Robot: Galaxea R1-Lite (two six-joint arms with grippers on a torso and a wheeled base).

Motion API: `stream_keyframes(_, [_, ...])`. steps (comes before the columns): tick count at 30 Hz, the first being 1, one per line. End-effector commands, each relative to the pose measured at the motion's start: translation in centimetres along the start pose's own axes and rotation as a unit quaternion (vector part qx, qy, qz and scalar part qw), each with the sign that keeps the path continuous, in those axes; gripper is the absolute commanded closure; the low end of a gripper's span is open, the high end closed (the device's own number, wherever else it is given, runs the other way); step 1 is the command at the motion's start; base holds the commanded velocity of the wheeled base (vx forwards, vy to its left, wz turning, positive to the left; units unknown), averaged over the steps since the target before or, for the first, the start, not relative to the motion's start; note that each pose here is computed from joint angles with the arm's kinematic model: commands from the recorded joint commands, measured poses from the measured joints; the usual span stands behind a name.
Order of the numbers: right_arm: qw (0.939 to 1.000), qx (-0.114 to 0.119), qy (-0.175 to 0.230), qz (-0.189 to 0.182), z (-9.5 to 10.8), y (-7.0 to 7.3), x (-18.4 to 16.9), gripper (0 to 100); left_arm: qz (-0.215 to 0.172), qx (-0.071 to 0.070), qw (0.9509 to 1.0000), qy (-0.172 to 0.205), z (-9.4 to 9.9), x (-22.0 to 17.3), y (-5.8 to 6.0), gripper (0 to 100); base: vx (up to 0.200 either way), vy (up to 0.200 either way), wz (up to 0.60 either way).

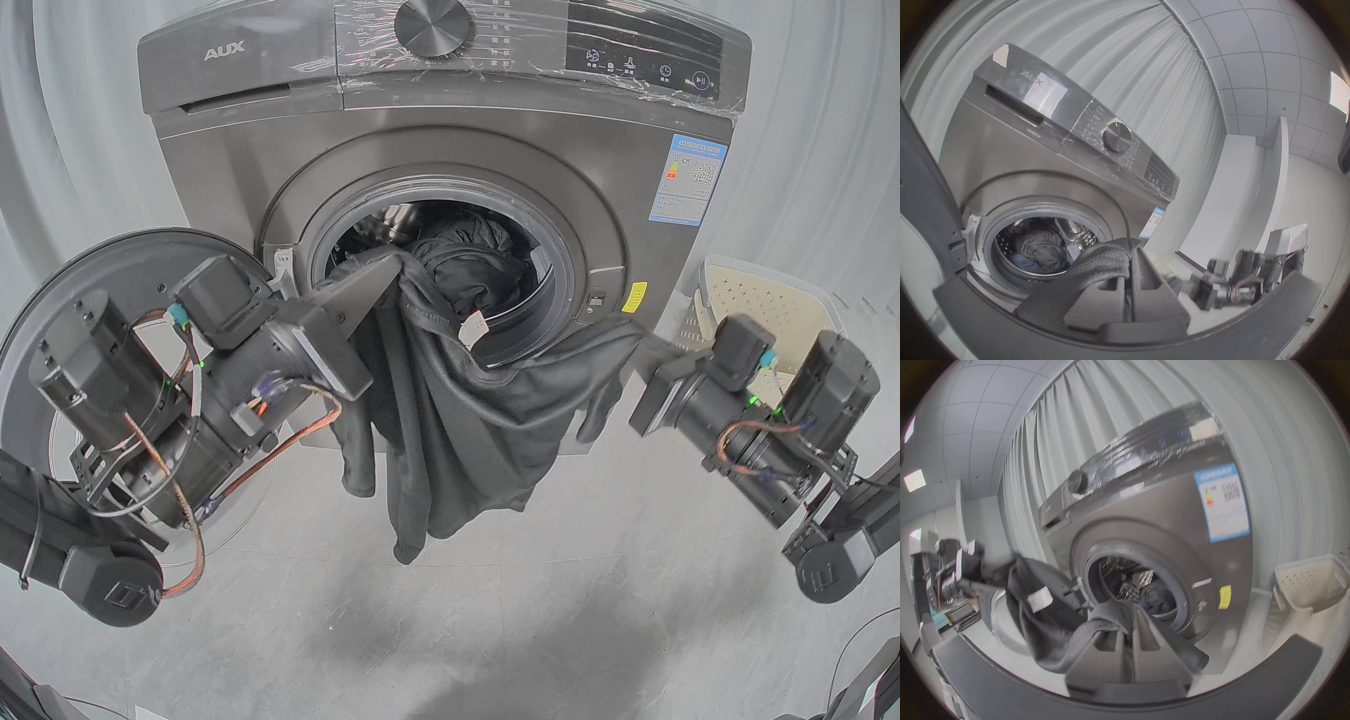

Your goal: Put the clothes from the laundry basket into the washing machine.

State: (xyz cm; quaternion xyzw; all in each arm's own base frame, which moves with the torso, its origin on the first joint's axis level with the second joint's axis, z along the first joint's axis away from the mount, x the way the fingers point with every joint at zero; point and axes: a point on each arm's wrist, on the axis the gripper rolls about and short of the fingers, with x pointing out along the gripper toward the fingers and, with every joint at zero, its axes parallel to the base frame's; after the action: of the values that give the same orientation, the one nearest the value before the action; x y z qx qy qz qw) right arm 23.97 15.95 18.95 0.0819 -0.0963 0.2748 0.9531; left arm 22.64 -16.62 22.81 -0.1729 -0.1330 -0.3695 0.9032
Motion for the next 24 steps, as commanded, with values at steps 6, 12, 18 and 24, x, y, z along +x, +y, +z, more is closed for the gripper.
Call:
stream_keyframes(6, [0.9887, -0.001, 0.141, 0.05, -7.5, 1.8, -1.3, 0, -0.009, -0.001, 0.9998, -0.017, -0.5, 3.4, 0.0, 100, 0.0, 0.0, 0.0])
stream_keyframes(12, [0.9839, -0.003, 0.167, 0.064, -9.4, 1.8, -0.8, 0, -0.017, -0.002, 0.9996, -0.024, -0.2, 3.5, -0.5, 100, 0.0, 0.0, 0.0])
stream_keyframes(18, [0.983, -0.002, 0.17, 0.069, -12.0, 2.1, 1.7, 0, -0.026, -0.003, 0.9993, -0.025, 0.0, 3.4, -0.9, 100, 0.0, 0.0, 0.0])
stream_keyframes(24, [0.9866, -0.002, 0.145, 0.074, -13.9, 2.4, 5.1, 0, -0.033, -0.006, 0.9992, -0.021, -0.2, 3.3, -1.3, 100, 0.0, 0.0, 0.0])
